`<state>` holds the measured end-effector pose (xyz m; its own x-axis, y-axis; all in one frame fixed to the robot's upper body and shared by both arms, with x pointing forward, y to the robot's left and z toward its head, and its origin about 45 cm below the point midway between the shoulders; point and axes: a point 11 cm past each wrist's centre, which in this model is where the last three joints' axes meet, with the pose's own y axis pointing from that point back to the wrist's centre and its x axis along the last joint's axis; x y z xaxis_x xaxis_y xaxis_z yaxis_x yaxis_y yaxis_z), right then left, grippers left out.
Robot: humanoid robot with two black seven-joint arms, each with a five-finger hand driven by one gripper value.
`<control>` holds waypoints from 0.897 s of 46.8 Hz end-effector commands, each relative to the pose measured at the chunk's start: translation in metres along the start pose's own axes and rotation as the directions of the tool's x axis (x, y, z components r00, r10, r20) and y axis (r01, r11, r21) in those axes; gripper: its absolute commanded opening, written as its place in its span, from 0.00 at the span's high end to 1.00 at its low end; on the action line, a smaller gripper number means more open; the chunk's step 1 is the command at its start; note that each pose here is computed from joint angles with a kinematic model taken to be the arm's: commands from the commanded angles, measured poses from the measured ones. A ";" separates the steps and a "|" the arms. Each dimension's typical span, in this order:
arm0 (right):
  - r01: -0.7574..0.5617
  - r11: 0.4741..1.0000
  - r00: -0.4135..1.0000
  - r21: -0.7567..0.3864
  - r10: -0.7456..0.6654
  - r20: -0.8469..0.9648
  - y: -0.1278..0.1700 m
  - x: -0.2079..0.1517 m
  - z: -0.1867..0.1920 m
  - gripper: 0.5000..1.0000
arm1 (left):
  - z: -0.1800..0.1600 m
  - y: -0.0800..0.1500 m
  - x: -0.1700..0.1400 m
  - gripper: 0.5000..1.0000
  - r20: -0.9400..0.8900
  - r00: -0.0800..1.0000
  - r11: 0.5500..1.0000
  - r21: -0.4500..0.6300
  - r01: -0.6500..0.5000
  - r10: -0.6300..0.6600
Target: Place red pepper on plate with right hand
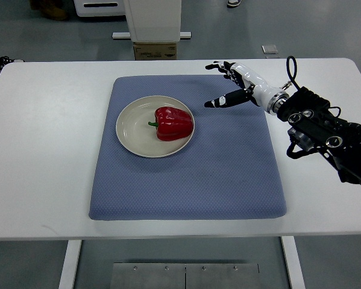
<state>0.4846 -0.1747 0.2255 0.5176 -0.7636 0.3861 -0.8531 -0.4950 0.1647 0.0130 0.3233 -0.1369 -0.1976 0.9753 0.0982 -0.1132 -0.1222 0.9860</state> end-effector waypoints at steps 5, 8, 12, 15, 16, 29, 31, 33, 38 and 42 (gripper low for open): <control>-0.062 0.998 0.990 0.001 0.061 0.125 0.008 0.016 0.005 0.00 | 0.000 0.000 0.000 0.00 0.000 1.000 1.000 0.000 0.000 0.000; -0.089 0.996 0.977 0.002 0.087 0.196 0.011 0.022 0.007 0.00 | 0.000 0.000 0.000 0.00 0.000 1.000 1.000 -0.002 0.000 0.000; -0.119 0.993 0.954 0.014 0.110 0.278 0.017 0.030 0.005 0.00 | 0.000 0.000 0.000 0.00 0.000 1.000 1.000 -0.002 0.000 0.000; -0.142 0.990 0.936 0.009 0.131 0.328 0.023 0.035 0.010 0.00 | 0.000 0.000 0.000 0.00 0.000 1.000 1.000 0.000 0.000 0.000; -0.148 0.989 0.929 0.004 0.138 0.342 0.025 0.037 0.013 0.00 | 0.000 0.000 0.000 0.00 0.000 1.000 1.000 0.000 0.000 0.000; -0.178 0.983 0.890 -0.047 0.181 0.418 0.039 0.034 0.042 0.00 | 0.000 0.000 0.000 0.00 0.000 1.000 1.000 -0.002 0.000 0.000; -0.175 0.983 0.890 -0.050 0.180 0.419 0.039 0.033 0.044 0.00 | 0.000 0.000 0.000 0.00 0.000 1.000 1.000 -0.002 0.000 0.000; -0.170 0.984 0.888 -0.049 0.174 0.424 0.040 0.032 0.045 0.00 | 0.000 0.000 0.000 0.00 0.000 1.000 1.000 -0.002 0.000 0.000; -0.172 0.984 0.875 -0.051 0.176 0.451 0.040 0.031 0.047 0.00 | 0.000 0.000 0.000 0.00 0.000 1.000 1.000 0.000 0.000 0.000; -0.195 0.980 0.839 -0.051 0.193 0.509 0.041 0.034 0.046 0.00 | 0.000 0.000 0.000 0.00 0.000 1.000 1.000 0.000 0.000 0.000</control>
<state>0.4696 -0.2381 0.2022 0.3227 -0.9443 -0.0637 -0.9340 -0.3286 0.1404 0.0131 0.3233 -0.1369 -0.1973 0.9754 0.0982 -0.1140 -0.1223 0.9859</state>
